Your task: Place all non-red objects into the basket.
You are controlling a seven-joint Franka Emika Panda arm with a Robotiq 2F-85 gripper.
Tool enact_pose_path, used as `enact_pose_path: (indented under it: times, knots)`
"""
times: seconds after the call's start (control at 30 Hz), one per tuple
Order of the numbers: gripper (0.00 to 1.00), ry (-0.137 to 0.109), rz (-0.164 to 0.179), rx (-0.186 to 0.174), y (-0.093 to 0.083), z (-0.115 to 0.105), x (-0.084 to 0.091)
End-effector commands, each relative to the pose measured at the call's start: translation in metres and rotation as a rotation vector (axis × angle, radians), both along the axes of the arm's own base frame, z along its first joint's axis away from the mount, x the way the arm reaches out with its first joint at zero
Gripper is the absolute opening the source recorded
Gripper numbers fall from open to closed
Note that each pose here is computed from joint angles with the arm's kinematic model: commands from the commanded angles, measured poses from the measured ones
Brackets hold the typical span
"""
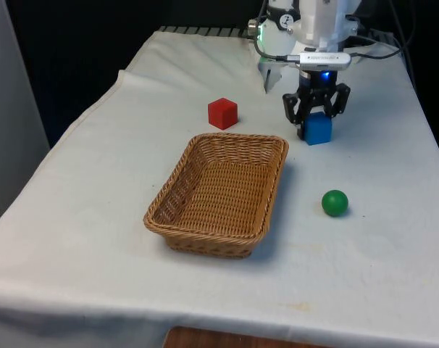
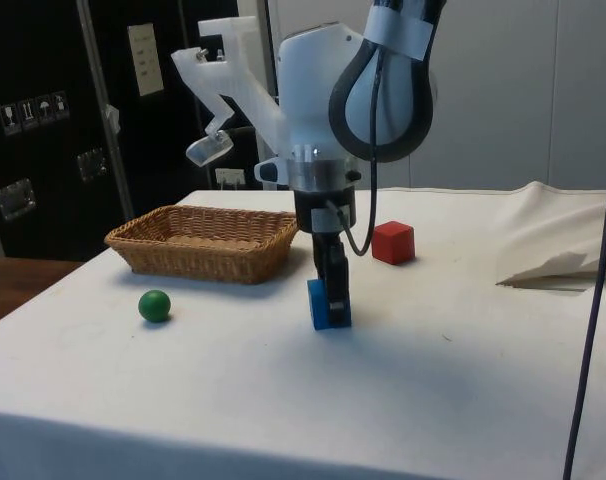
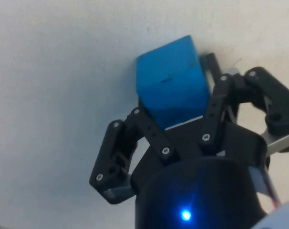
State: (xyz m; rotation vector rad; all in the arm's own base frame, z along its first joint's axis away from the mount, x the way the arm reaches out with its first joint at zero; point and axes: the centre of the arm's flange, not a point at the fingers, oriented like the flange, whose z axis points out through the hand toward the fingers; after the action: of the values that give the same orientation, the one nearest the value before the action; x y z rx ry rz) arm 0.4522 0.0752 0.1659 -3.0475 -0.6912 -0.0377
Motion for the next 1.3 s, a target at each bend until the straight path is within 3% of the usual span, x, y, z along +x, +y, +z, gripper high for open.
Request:
enact_pose_path:
  times: [0.0,0.03,0.4,1.27]
  knots:
    - [0.06,-0.003,-0.005,0.005,0.0,0.002,-0.001]
    - [0.0,-0.002,-0.005,0.005,0.0,0.001,-0.002]
    - [0.0,-0.003,-0.001,0.001,0.0,0.002,0.0]
    - [0.0,-0.024,-0.015,0.037,-0.002,0.096,0.006]
